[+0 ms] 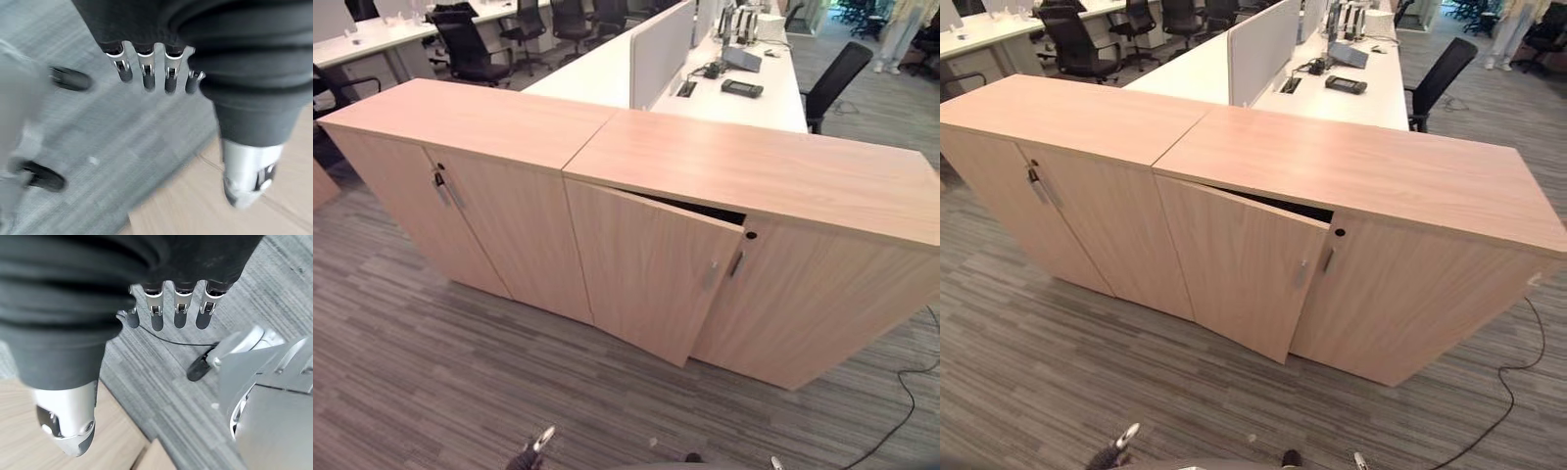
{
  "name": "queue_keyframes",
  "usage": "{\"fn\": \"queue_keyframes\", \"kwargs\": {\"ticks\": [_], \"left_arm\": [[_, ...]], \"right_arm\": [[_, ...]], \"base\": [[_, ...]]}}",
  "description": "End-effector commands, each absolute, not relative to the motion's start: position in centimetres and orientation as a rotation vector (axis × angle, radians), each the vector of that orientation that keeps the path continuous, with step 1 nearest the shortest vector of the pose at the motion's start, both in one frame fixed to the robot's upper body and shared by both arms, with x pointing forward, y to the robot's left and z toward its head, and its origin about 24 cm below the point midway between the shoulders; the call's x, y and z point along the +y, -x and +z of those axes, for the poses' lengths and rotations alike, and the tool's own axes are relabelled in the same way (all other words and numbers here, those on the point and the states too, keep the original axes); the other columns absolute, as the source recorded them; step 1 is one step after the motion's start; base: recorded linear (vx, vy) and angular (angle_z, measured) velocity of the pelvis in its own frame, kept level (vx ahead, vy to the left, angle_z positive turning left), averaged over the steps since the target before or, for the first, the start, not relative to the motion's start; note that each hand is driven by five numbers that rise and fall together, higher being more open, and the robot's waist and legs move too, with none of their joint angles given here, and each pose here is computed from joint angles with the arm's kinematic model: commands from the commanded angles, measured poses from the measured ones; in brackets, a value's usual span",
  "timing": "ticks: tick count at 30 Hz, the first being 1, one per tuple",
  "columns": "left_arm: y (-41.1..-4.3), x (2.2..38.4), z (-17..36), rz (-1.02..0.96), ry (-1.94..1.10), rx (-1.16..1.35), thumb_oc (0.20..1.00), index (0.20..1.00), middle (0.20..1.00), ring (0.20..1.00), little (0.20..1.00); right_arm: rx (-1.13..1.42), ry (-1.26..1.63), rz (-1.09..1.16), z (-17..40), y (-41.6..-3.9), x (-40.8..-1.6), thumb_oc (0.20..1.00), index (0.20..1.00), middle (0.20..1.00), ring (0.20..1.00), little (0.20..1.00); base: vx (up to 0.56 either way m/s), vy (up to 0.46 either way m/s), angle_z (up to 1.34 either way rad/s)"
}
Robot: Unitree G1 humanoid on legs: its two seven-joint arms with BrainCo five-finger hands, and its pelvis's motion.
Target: Put the empty folder in the office cabinet
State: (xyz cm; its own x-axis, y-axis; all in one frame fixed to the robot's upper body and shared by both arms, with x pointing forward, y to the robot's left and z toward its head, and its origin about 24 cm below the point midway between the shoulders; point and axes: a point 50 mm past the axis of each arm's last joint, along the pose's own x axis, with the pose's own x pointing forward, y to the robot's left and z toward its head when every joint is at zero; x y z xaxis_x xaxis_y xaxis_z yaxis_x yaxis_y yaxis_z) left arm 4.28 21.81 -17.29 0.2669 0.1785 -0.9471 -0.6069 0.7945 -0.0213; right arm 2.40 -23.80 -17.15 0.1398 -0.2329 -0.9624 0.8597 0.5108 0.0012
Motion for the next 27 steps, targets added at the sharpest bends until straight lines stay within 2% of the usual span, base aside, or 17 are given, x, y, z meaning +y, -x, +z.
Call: {"fn": "queue_keyframes", "kwargs": {"ticks": [1,8,13,18,27], "left_arm": [[-8.6,22.4,-16.4,0.435,0.280,1.073,1.000,1.000,1.000,1.000,1.000],[-8.6,22.6,-16.3,0.340,0.120,1.097,1.000,1.000,1.000,1.000,1.000],[-7.9,22.2,-16.5,0.269,0.073,1.138,1.000,1.000,1.000,1.000,1.000],[-6.4,22.3,-16.8,0.253,0.042,1.193,1.000,1.000,1.000,1.000,1.000],[-7.8,21.8,-16.6,0.155,-0.058,1.168,1.000,1.000,1.000,1.000,1.000]], "right_arm": [[1.155,-0.657,-0.890,-17.1,-3.7,-23.5,1.000,1.000,1.000,1.000,1.000],[1.180,-0.413,-0.676,-16.6,-6.0,-24.6,1.000,1.000,1.000,1.000,1.000],[1.155,-0.346,-0.595,-16.3,-7.3,-24.7,1.000,1.000,1.000,1.000,1.000],[1.177,-0.335,-0.580,-16.5,-6.7,-24.6,1.000,1.000,1.000,1.000,1.000],[1.186,-0.312,-0.566,-16.4,-6.9,-24.9,1.000,1.000,1.000,1.000,1.000]], "base": [[0.03,-0.115,-0.03],[-0.01,-0.186,-0.15],[-0.03,-0.037,-0.07],[0.07,0.104,-0.63],[0.06,0.075,-0.07]]}}
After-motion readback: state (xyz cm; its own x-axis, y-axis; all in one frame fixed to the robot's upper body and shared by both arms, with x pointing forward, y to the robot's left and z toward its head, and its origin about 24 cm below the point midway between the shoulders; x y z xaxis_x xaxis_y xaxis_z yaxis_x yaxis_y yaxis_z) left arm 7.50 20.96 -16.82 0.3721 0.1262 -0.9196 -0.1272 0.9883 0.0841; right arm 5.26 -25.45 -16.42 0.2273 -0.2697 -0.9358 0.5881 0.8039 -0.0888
